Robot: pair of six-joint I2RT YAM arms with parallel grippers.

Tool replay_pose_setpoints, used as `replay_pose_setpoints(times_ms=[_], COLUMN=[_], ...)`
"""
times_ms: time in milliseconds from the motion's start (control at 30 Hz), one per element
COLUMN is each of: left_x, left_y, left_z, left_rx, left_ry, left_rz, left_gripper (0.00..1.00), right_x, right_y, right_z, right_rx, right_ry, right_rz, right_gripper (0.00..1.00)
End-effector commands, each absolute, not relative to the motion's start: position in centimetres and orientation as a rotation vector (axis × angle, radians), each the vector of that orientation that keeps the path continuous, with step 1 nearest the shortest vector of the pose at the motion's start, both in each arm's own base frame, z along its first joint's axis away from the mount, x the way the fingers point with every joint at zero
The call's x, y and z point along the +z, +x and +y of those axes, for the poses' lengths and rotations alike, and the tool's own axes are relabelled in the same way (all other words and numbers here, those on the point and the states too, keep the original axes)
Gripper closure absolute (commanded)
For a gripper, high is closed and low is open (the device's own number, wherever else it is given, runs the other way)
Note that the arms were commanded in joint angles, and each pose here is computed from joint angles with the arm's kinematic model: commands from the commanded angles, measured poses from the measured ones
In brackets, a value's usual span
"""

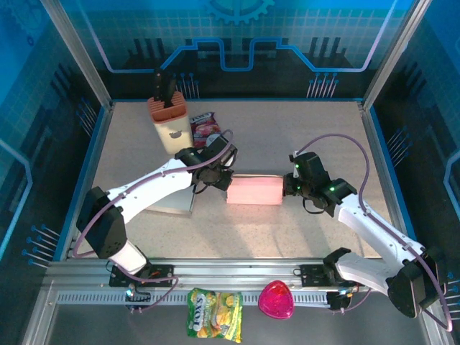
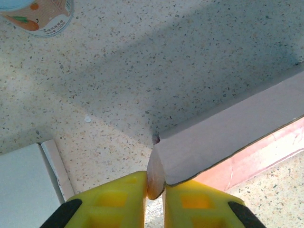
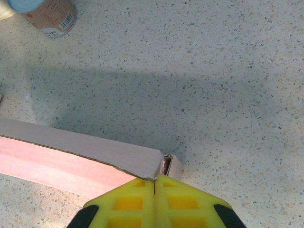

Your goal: Fold the paper box

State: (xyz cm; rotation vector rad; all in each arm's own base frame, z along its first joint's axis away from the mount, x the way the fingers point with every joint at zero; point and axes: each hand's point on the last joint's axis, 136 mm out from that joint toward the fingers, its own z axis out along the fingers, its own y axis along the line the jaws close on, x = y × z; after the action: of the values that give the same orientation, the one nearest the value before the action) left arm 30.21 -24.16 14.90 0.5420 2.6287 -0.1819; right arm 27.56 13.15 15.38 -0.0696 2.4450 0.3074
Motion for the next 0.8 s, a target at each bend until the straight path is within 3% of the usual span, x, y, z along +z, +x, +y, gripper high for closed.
replay_pose_setpoints(times_ms=[0,233,767], left_x=[15.4,17.0,18.3], left_y=[31.0,30.9,30.9], left_z=[-24.1,-24.7,-24.7], left_rx=[-0.158,-0.243,-0.337], left_ry=[0.54,0.507,0.448], left_rz=[2.614,2.587,2.558], left_gripper=[0.84,0.64,0.63], right_x=[13.9,13.9,14.1], right_y=[26.1,26.1,26.1], right_z=[13.1,13.1,13.1], right_rx=[0.293,0.289,0.294], right_ry=[-0.094,-0.095,-0.094], right_rz=[2.526,2.528,2.526], right_gripper=[1.0,1.0,1.0])
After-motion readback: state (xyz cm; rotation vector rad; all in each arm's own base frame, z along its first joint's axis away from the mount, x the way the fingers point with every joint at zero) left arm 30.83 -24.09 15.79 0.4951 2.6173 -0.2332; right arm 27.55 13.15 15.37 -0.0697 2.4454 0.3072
